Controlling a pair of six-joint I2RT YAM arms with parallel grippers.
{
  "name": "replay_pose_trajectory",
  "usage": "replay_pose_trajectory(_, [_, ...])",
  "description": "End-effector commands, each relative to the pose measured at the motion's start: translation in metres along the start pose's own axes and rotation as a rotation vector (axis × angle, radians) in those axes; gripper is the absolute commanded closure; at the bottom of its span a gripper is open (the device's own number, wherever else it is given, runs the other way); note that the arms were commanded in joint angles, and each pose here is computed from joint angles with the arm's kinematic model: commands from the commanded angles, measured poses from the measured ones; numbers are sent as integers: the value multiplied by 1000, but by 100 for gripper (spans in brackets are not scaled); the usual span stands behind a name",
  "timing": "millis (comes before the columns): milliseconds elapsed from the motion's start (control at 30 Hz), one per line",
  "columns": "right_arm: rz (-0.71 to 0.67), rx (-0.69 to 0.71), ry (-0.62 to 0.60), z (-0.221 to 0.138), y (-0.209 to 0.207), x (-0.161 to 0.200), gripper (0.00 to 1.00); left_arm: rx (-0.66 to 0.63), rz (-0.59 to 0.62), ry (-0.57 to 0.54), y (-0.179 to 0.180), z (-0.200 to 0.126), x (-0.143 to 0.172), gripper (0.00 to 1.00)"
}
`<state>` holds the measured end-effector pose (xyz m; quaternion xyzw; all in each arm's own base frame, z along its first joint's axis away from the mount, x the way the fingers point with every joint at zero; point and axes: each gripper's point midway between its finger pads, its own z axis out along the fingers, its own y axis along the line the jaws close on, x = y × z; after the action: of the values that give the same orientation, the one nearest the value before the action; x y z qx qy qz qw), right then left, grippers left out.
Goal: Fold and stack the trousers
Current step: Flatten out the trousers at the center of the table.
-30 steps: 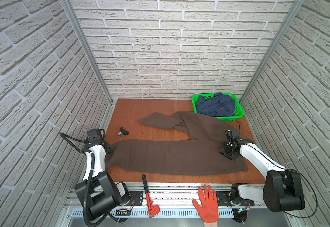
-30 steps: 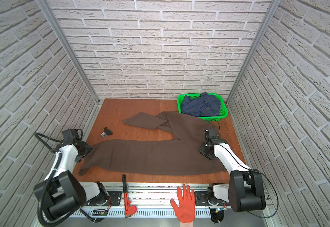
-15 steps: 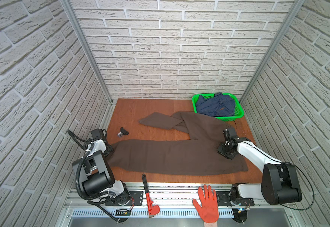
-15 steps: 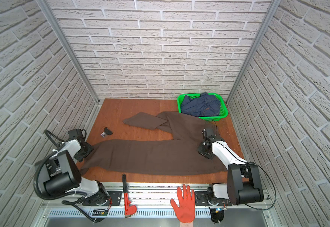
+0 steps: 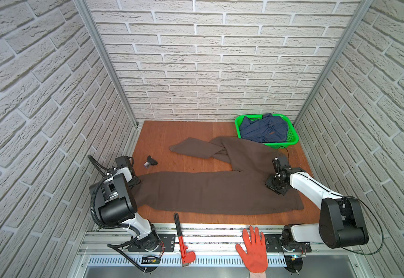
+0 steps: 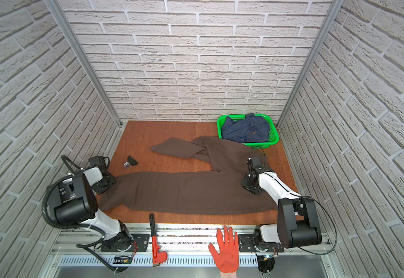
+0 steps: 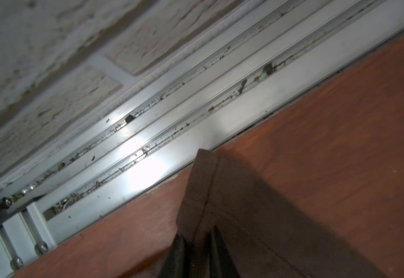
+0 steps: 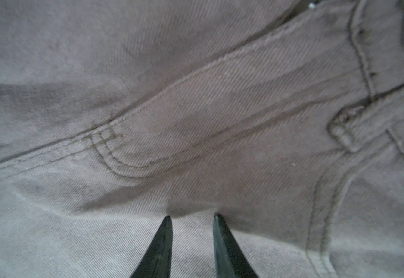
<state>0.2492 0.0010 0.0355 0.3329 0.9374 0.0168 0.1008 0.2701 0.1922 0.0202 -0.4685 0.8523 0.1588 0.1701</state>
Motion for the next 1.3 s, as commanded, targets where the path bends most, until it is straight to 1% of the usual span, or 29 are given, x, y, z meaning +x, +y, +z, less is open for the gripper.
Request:
replay_pose_trajectory(0, [1, -5, -41, -9, 7, -12, 69, -68, 25, 2, 5, 7, -9, 91])
replay_pose_trajectory(100, [1, 2, -48, -13, 7, -14, 69, -66, 23, -14, -1, 6, -22, 99])
replay_pose_trajectory(233, [5, 6, -60, -18, 6, -17, 69, -81, 30, -39, -6, 2, -42, 100])
replay_pose_trajectory(333, [8, 7, -68, -22, 6, -19, 69, -77, 28, -40, -10, -1, -48, 100])
replay_pose_trajectory(367, [8, 8, -71, -23, 6, -19, 70, -79, 32, -43, -11, -3, -48, 95])
replay_pose_trajectory(400, [9, 8, -76, -25, 6, -20, 70, -81, 37, -48, -11, -6, -48, 87])
replay_pose_trajectory(533, [4, 2, -97, -33, 9, -26, 69, -43, 71, -100, -21, -33, -54, 50])
replay_pose_trajectory(567, [0, -1, -100, -36, 10, -28, 68, -21, 83, -124, -26, -45, -58, 44])
replay_pose_trajectory(667, [-15, -21, -118, -45, 16, -34, 62, 50, 141, -221, -48, -92, -70, 33])
replay_pose_trajectory(767, [-28, -47, -150, -55, 23, -43, 55, 131, 216, -327, -73, -144, -78, 25])
replay_pose_trajectory(800, [-31, -58, -161, -58, 26, -46, 52, 164, 247, -352, -84, -158, -78, 24])
replay_pose_trajectory(900, [-34, -82, -192, -68, 35, -57, 47, 265, 339, -408, -119, -194, -69, 21])
replay_pose_trajectory(967, [-35, -100, -213, -74, 42, -65, 44, 342, 408, -425, -149, -212, -55, 16])
replay_pose_trajectory(1000, [-33, -105, -221, -76, 44, -69, 44, 374, 437, -423, -162, -217, -49, 9])
replay_pose_trajectory(1067, [-32, -113, -239, -81, 50, -77, 43, 446, 497, -413, -192, -224, -31, 6])
replay_pose_trajectory(1100, [-30, -115, -242, -82, 51, -79, 43, 483, 521, -405, -206, -226, -23, 2])
replay_pose_trajectory(1167, [-20, -128, -247, -83, 56, -83, 43, 547, 581, -366, -238, -225, 1, 2])
replay_pose_trajectory(1267, [-12, -146, -237, -80, 60, -83, 43, 552, 670, -314, -272, -216, 31, 2])
